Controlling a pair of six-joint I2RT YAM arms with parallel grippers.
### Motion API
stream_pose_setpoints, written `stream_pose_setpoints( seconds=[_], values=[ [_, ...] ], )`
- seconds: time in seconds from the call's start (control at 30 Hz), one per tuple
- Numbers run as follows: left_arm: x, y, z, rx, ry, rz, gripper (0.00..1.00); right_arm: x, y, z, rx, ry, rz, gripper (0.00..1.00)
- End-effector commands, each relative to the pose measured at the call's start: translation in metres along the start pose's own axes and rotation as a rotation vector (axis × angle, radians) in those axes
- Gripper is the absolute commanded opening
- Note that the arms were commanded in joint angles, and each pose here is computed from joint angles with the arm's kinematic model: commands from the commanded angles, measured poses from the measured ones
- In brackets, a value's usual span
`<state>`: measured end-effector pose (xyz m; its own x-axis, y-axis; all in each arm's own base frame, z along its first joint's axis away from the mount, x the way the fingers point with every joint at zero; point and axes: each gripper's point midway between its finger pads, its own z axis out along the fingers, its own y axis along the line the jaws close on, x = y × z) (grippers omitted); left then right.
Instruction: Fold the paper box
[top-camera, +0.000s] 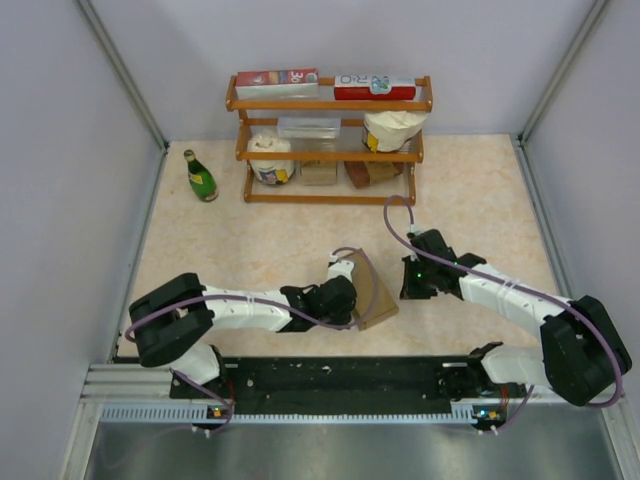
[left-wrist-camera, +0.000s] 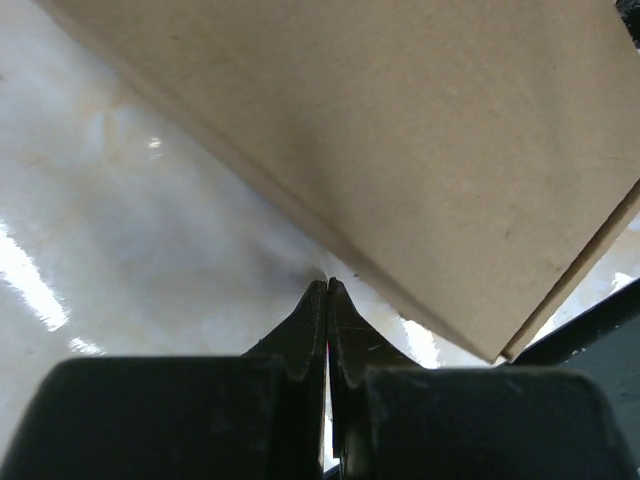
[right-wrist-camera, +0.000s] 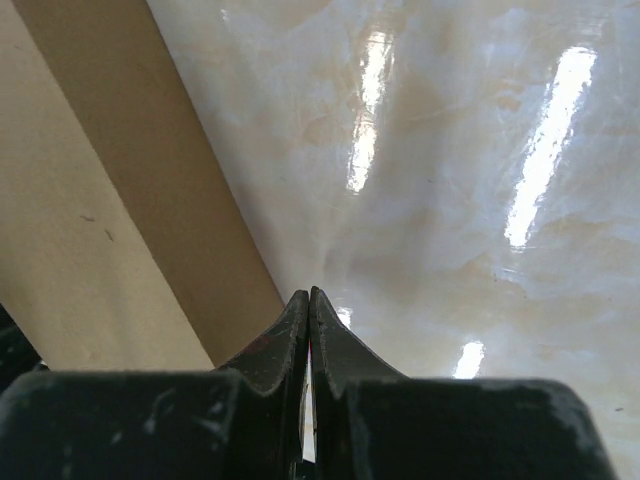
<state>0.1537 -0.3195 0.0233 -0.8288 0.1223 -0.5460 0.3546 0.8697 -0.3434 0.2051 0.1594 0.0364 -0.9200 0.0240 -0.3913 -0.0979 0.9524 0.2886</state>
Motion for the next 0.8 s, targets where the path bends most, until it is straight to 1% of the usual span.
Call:
stream_pose_setpoints(
  seconds=[0.0,0.17,0.33,0.53,0.63,0.7,0.77],
  values=[
    [-0.014,-0.031,0.006,0.063,-0.033,-0.024,0.0,-0.001,0.017,0.002,-0.079,-0.006,-0.026,0.0],
    [-0.005,-0.054,0.009,0.091,-0.005,0.003,0.0,0.006,0.025,0.0,-0.111,0.015,-0.044,0.0],
    [0.006,-0.061,0.011,0.097,0.015,-0.01,0.0,0.022,0.038,-0.001,-0.138,0.043,-0.054,0.0],
    [-0.007,-0.062,0.01,0.076,-0.028,-0.024,0.0,0.046,0.05,-0.004,-0.158,0.069,-0.044,0.0],
    [-0.014,-0.063,0.008,0.057,-0.043,-0.017,0.0,0.053,0.047,-0.006,-0.153,0.059,-0.004,0.0],
    [-0.017,-0.059,0.006,0.04,-0.053,-0.007,0.0,0.052,0.047,-0.012,-0.167,0.021,0.038,0.0],
    [-0.014,-0.052,0.005,0.018,-0.049,-0.002,0.0,0.048,0.04,-0.015,-0.136,-0.016,0.053,0.0]
  ],
)
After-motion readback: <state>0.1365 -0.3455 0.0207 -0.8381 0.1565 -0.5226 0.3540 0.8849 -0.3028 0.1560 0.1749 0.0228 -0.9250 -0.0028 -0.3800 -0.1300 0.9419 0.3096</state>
